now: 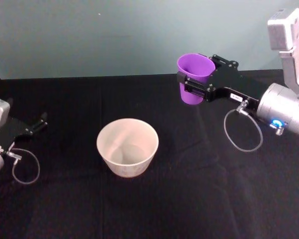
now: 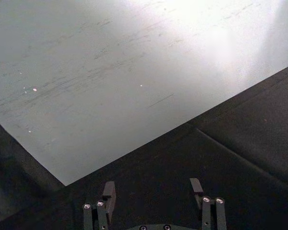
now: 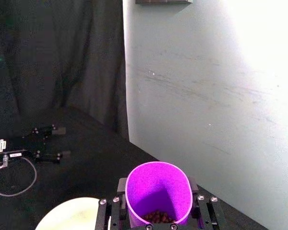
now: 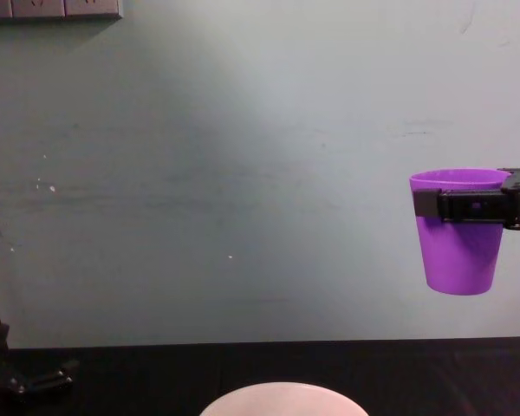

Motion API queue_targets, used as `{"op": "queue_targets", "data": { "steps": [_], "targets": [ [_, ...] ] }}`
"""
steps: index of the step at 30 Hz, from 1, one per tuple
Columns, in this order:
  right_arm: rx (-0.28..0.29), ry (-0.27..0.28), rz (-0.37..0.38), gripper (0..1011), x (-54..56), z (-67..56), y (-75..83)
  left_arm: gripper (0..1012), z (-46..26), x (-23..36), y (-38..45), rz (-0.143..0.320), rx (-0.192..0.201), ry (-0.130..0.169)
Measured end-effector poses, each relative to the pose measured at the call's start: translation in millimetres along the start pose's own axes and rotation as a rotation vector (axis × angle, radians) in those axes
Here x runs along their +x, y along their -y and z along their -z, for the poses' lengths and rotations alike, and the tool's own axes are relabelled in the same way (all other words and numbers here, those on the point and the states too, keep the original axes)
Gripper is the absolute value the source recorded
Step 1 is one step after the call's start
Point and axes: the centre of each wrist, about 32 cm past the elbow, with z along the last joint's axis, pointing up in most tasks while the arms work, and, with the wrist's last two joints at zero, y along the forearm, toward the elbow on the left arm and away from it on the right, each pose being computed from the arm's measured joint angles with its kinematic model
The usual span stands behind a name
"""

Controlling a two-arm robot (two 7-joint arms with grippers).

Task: Pick up the cup and pour the mung beans from the cup into the bowl.

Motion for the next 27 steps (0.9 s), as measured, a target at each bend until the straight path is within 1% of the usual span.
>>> {"op": "queue_targets", "data": {
  "steps": [27],
  "targets": [
    [0.0,0.0,-0.002,722,-0.1,0.9,-0.4,1000,0.0,0.0,0.0,0.0,0.0,0.0]
  ]
}}
